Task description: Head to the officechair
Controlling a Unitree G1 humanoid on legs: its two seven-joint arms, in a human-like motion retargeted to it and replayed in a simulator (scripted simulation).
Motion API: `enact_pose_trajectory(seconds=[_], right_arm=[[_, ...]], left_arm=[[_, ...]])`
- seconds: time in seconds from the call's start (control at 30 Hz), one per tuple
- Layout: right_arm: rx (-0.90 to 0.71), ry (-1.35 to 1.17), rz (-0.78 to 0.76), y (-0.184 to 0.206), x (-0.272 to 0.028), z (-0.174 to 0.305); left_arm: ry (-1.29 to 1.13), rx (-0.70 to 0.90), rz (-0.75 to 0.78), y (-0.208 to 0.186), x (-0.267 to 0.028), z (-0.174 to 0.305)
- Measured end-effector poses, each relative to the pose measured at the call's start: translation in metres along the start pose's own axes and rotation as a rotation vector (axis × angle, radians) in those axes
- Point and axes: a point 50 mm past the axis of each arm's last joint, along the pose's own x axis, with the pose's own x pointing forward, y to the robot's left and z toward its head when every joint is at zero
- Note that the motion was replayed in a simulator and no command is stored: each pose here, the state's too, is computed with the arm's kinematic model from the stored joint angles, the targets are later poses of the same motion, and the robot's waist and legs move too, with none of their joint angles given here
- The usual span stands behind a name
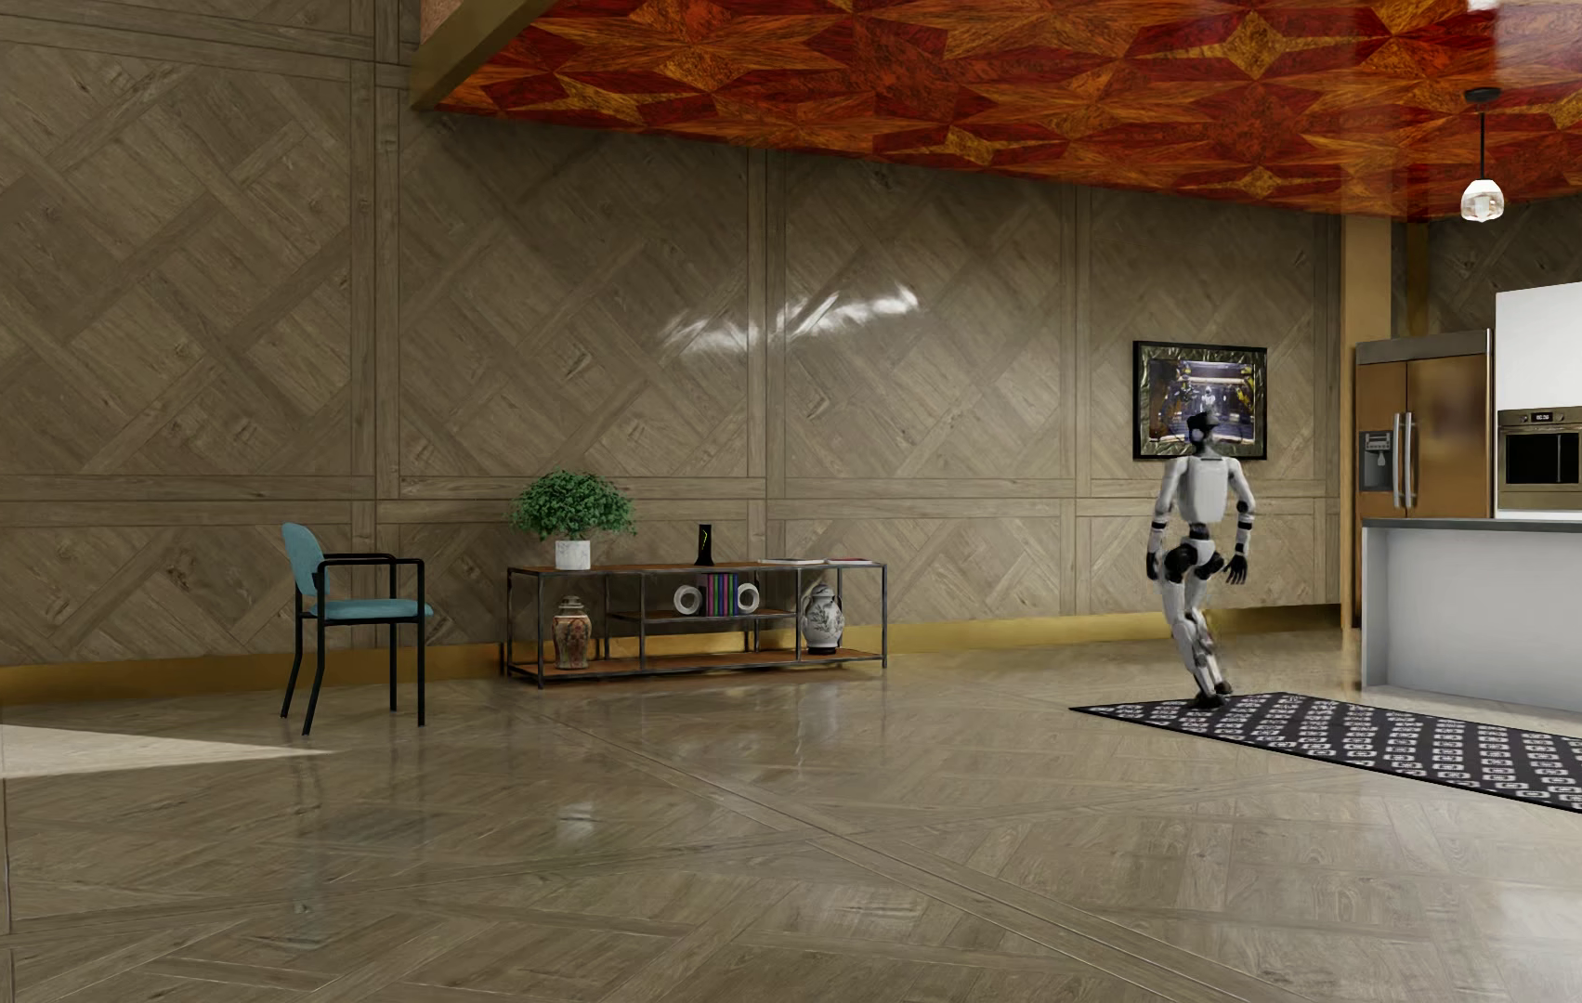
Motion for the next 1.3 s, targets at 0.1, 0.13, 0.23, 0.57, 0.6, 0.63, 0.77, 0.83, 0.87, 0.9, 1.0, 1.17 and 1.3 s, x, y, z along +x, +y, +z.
enact_pose_trajectory(seconds=[0.1, 0.13, 0.23, 0.57, 0.6, 0.63, 0.77, 0.83, 0.87, 0.9, 1.0, 1.17, 1.3], right_arm=[[-0.018, 0.053, 0.007, 0.001, -0.002, -0.014], [-0.034, 0.053, 0.012, 0.001, -0.002, -0.014], [-0.053, 0.103, 0.018, 0.001, -0.002, -0.024], [-0.001, -0.301, -0.137, -0.053, -0.003, 0.085], [0.015, -0.305, -0.161, -0.061, -0.004, 0.086], [0.048, -0.292, -0.176, -0.064, -0.004, 0.081], [0.12, -0.12, -0.129, -0.039, 0.001, 0.033], [0.09, -0.062, -0.093, -0.028, 0.002, 0.019], [0.069, -0.041, -0.078, -0.024, 0.001, 0.012], [0.076, -0.016, -0.087, -0.026, -0.002, 0.002], [0.103, 0.06, -0.075, -0.016, -0.011, -0.028], [0.049, 0.099, -0.071, -0.021, -0.01, -0.033], [0.07, 0.006, -0.142, -0.047, -0.007, -0.007]], left_arm=[[-0.085, -0.055, 0.143, 0.048, 0.003, 0.027], [-0.109, -0.046, 0.163, 0.057, 0.001, 0.033], [-0.062, -0.167, 0.16, 0.04, 0.0, 0.015], [0.245, -0.116, -0.12, -0.064, -0.028, -0.069], [0.272, -0.104, -0.145, -0.072, -0.033, -0.077], [0.292, -0.092, -0.161, -0.076, -0.037, -0.083], [0.35, -0.102, -0.151, -0.074, -0.045, -0.098], [0.293, -0.133, -0.092, -0.057, -0.035, -0.085], [0.241, -0.113, -0.079, -0.049, -0.029, -0.073], [0.188, -0.121, -0.047, -0.037, -0.024, -0.06], [0.07, -0.156, 0.073, 0.003, -0.015, -0.031], [-0.031, -0.176, 0.116, 0.019, -0.006, -0.001], [-0.012, -0.14, -0.01, -0.023, -0.005, -0.003]])
